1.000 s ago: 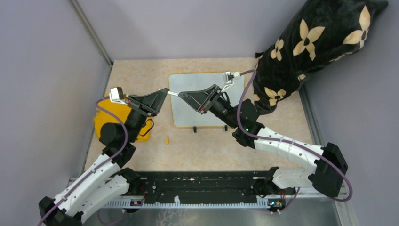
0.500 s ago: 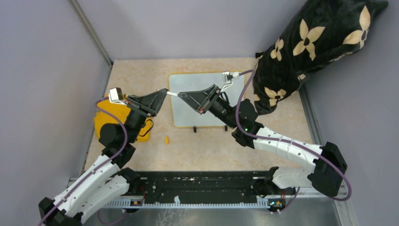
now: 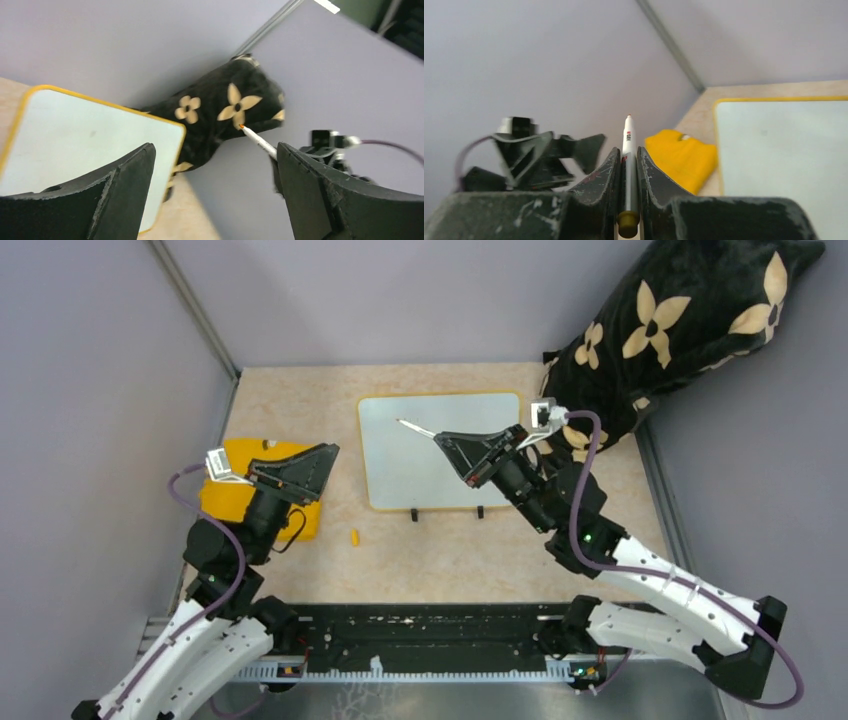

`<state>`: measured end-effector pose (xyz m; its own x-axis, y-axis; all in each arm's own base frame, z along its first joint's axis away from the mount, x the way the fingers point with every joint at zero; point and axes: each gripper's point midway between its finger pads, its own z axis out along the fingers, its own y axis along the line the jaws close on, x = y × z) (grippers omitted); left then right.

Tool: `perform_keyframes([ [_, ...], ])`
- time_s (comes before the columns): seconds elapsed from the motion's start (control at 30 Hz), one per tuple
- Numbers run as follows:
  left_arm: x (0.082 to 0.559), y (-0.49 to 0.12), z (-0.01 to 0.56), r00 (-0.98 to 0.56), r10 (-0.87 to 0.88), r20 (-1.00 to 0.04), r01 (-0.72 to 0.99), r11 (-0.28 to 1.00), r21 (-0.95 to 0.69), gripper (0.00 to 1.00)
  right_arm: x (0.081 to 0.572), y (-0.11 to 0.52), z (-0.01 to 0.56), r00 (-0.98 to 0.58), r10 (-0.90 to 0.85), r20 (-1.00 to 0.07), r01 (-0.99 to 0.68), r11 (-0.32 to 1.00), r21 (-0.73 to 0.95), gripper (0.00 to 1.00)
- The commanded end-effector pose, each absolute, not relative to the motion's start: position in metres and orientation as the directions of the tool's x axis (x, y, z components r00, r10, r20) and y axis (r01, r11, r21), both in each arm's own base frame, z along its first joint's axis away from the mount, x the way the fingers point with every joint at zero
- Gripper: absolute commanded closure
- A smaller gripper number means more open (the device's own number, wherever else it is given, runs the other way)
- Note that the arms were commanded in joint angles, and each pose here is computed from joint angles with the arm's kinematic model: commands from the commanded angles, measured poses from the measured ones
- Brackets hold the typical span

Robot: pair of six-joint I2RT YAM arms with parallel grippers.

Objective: Write a sentence on the whiteboard
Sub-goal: Adjust the whiteboard marker, then adjust the whiteboard stand at the center of the board.

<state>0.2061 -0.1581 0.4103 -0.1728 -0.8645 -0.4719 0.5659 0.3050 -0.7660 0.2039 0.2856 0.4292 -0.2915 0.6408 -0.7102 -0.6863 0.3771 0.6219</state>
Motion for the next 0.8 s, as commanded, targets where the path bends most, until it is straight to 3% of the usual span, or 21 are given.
perform_keyframes([
  [0.0, 0.223, -0.149, 0.365, -0.074, -0.595, -0.801, 0.463, 0.690, -0.556, 0.05, 0.226, 0.245, 0.384, -0.145, 0.442, -0.885, -0.558, 0.702, 0.442, 1.00],
  [0.17, 0.238, -0.145, 0.321, -0.095, -0.297, -0.950, 0.405, 0.860, -0.310, 0.05, 0.233, 0.213, 0.344, -0.111, 0.294, -0.949, -0.452, 0.835, 0.312, 1.00],
  [0.4, 0.258, -0.151, 0.302, -0.056, -0.068, -0.996, 0.419, 0.904, -0.085, 0.06, 0.229, 0.211, 0.304, -0.131, 0.213, -0.968, -0.462, 0.851, 0.250, 1.00],
  [0.57, 0.256, -0.166, 0.276, -0.079, -0.055, -0.995, 0.486, 0.870, -0.087, 0.07, 0.230, 0.221, 0.298, -0.172, 0.221, -0.960, -0.469, 0.839, 0.277, 1.00],
  [0.77, 0.240, -0.182, 0.284, -0.062, -0.159, -0.985, 0.583, 0.796, -0.165, 0.07, 0.231, 0.218, 0.294, -0.213, 0.253, -0.944, -0.429, 0.844, 0.323, 1.00],
])
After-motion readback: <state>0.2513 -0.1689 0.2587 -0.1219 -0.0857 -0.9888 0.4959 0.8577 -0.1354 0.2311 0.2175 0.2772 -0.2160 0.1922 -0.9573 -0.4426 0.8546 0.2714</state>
